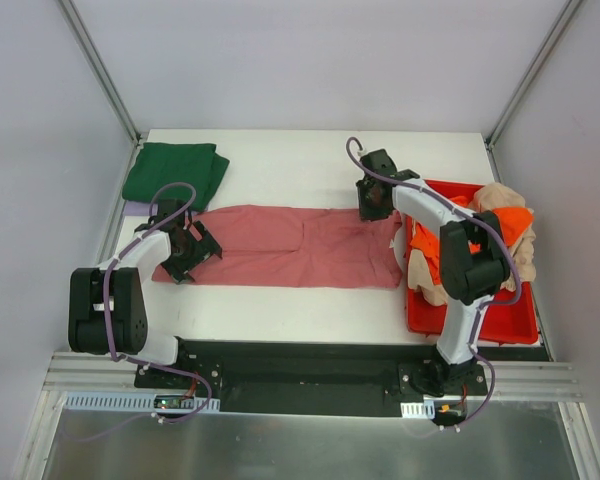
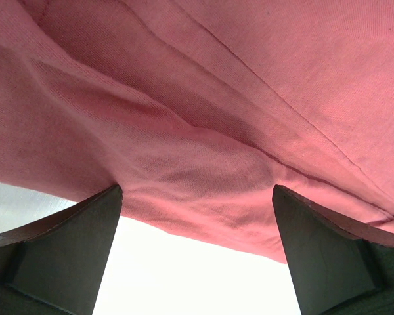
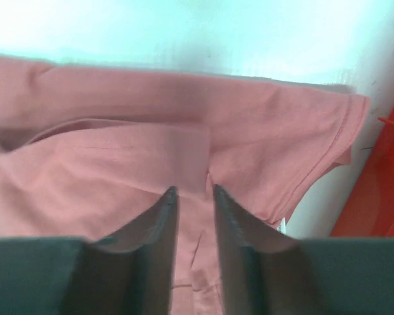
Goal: Fold and stack the t-shirts
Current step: Fold the other side of the tshirt into a rectangle, then rotate the tshirt 90 degrees
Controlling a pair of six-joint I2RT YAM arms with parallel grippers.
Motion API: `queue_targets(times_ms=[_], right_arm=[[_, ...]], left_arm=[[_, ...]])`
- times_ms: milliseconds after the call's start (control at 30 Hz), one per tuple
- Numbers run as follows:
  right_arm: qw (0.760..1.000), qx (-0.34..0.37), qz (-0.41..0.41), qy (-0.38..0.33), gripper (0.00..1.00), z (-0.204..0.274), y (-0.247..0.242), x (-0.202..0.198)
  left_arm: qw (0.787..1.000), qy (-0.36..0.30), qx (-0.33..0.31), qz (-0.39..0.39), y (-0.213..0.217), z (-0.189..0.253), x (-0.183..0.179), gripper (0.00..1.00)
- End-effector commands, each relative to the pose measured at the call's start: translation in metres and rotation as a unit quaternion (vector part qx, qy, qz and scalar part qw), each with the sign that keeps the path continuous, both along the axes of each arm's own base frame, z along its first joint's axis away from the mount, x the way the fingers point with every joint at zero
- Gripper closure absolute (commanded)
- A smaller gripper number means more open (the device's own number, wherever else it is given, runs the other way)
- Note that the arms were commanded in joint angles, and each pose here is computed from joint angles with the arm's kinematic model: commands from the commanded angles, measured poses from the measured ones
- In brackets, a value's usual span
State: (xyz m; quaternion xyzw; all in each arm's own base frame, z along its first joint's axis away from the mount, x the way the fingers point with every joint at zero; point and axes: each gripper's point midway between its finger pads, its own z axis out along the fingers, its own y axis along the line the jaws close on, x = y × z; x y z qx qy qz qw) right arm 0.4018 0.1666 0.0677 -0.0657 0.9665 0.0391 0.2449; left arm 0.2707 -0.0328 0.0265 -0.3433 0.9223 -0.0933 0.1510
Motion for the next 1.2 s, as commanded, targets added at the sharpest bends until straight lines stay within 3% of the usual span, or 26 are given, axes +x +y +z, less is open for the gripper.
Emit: queue_targets(times_ms=[0, 200, 233, 267, 467, 700, 833, 967, 1067, 1167], right_arm=[[0.999, -0.025, -0.037, -0.03, 0.58, 0.002, -0.006, 0.024], [0.998, -0.022, -0.036, -0.037, 0.36, 0.019, -0.009, 0.016], [0.998, -0.017, -0.035, -0.04, 0.28, 0.024, -0.01, 0.01], [0.999, -0.009, -0.03, -0.042, 0.05, 0.029, -0.009, 0.003], [0.991, 0.109, 0.067, -0.032, 0.04, 0.062, 0.032, -0.071], [0.983, 0.165, 0.071, 0.035, 0.04, 0.023, 0.069, -0.153], [0.979, 0.182, 0.075, 0.049, 0.04, 0.005, 0.078, -0.161], [0.986, 0.141, 0.059, 0.073, 0.04, -0.014, 0.068, -0.157], [0.987, 0.125, 0.062, 0.084, 0.04, -0.026, 0.063, -0.145], [0.986, 0.12, 0.058, 0.102, 0.04, -0.034, 0.056, -0.126]], left_arm=[[0.999, 0.025, 0.022, -0.001, 0.01, -0.009, -0.015, 0.01], [1.0, 0.003, 0.018, 0.0, 0.008, 0.004, -0.011, 0.01], [1.0, -0.003, 0.014, 0.001, 0.007, 0.007, -0.01, 0.01], [1.0, -0.009, 0.008, 0.003, 0.005, 0.011, -0.009, 0.01], [0.996, -0.076, -0.044, -0.01, -0.018, 0.053, 0.004, 0.01], [0.99, -0.139, -0.031, 0.006, -0.015, 0.098, 0.035, 0.01], [0.994, -0.104, -0.001, 0.019, -0.004, 0.079, 0.066, 0.01], [0.998, -0.063, -0.01, -0.004, -0.009, 0.052, 0.09, 0.01], [0.999, -0.036, -0.017, -0.004, -0.011, 0.032, 0.091, 0.01], [1.0, -0.024, 0.017, 0.005, 0.002, 0.02, 0.089, 0.01]])
